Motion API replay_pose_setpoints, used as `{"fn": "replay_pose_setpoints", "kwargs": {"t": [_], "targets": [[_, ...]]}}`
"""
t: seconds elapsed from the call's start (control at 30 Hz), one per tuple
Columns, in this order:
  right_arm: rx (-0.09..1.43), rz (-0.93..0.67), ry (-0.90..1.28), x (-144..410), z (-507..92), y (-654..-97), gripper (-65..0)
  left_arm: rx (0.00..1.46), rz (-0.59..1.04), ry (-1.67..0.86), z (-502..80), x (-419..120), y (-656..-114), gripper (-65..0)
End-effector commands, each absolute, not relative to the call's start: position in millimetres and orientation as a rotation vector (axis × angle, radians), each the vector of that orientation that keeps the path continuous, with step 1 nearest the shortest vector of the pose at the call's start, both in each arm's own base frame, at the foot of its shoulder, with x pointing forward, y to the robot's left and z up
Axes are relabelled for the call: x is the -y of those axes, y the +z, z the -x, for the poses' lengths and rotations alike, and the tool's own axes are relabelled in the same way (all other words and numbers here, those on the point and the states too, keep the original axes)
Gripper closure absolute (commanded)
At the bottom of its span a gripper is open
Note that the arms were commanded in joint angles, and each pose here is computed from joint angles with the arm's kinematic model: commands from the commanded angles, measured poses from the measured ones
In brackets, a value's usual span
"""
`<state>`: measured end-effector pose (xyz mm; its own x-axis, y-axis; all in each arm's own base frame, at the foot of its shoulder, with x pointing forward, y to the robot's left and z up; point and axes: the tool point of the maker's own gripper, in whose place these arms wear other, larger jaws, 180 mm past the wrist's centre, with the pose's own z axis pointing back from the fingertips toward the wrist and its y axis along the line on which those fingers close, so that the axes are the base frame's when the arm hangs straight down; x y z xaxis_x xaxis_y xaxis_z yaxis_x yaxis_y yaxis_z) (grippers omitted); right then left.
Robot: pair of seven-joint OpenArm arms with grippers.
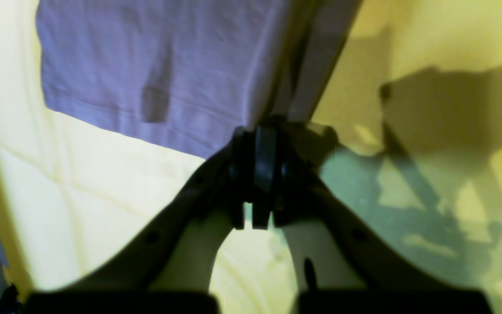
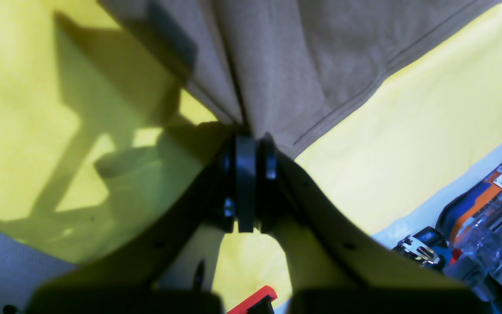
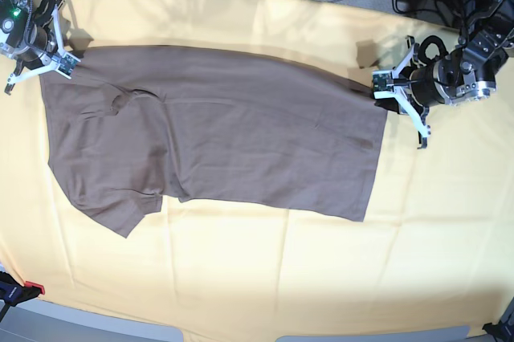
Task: Fold the T-shirt properly
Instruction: 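Adjust both grippers' hold along the shirt edge, regrasping the fabric, then drag the shirt edge further with both grippers, then release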
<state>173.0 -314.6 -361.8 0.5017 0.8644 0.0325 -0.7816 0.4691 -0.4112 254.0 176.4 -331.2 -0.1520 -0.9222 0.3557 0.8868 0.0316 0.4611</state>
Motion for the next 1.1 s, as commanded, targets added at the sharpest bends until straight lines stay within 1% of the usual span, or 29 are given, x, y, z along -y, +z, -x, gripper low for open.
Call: {"fn": "replay_pose_setpoints", "kwargs": {"t": [0.0,0.1,0.2,0.37,0.43,0.63,0.73,0.9,1.07], "targets": [[0.250,0.409,1.031,322,-179,-354,0.0,0.719,-0.087,-1.594,-261,-178,-316,0.0],[0.192,0.421,1.044,328,-172,-355,0.0,0.669,-0.067,-1.652,-251,-180,-314,0.0],[0.117,0.419,1.061,334,-161,-357,0.0,0.595,0.010,-1.698,-233,-184,-314,0.0],[0.045,0.289,1.073,322,-141,-365,0.0,0.575,0.045,-1.681,-226,-189,-307,0.0],[0.020,0.261,1.074,321,-135,-365,0.0,0.563,0.040,-1.685,-225,-194,-304,0.0],[-0.009,0.301,1.105,334,-140,-356,0.0,0.539,0.030,-1.708,-220,-198,-296,0.0],[-0.032,0.320,1.127,341,-141,-352,0.0,0.526,0.080,-1.709,-207,-192,-293,0.0],[-0.114,0.309,1.161,349,-119,-355,0.0,0.399,0.099,-1.753,-173,-200,-304,0.0],[-0.167,0.288,1.164,351,-100,-360,0.0,0.332,0.126,-1.759,-156,-208,-311,0.0]]}}
